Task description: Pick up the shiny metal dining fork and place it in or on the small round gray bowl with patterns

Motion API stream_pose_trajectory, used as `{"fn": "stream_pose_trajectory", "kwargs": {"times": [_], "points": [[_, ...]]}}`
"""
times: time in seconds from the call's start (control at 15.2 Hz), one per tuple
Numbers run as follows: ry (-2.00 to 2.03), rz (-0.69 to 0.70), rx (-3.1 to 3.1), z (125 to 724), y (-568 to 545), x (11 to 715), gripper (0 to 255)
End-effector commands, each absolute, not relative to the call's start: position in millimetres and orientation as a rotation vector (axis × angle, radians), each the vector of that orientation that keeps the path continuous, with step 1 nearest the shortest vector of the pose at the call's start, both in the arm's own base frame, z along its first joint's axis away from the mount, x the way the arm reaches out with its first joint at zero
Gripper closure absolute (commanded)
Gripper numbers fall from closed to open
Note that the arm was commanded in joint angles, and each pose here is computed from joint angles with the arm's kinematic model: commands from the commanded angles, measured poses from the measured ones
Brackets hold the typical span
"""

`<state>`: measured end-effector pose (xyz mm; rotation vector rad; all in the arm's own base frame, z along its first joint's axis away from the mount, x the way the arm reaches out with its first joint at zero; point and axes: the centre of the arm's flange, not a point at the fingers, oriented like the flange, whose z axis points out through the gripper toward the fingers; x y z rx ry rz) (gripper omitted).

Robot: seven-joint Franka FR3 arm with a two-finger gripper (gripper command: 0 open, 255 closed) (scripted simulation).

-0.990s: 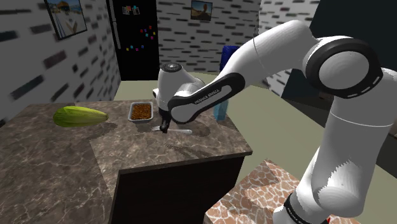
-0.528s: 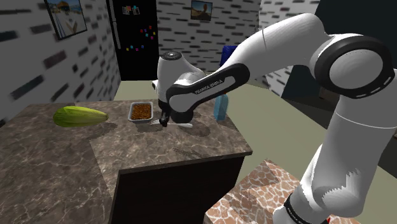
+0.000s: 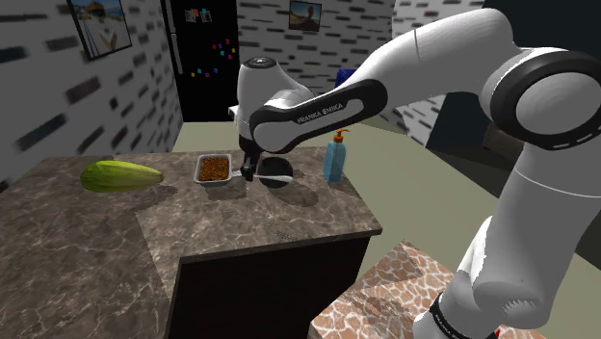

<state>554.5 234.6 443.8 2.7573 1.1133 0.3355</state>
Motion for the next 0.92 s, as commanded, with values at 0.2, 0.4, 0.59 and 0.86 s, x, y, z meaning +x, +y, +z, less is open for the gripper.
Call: {"fn": "stream_pose_trajectory", "kwargs": {"times": [0.2,0.4,0.59,0.86], "points": [[1.113,0.335,2.757,470,235,554,255],[1.113,0.335,2.757,476,225,562,255],[1.113,0.335,2.757,473,194,587,255],[1.113,0.335,2.757,469,152,619,255]]}}
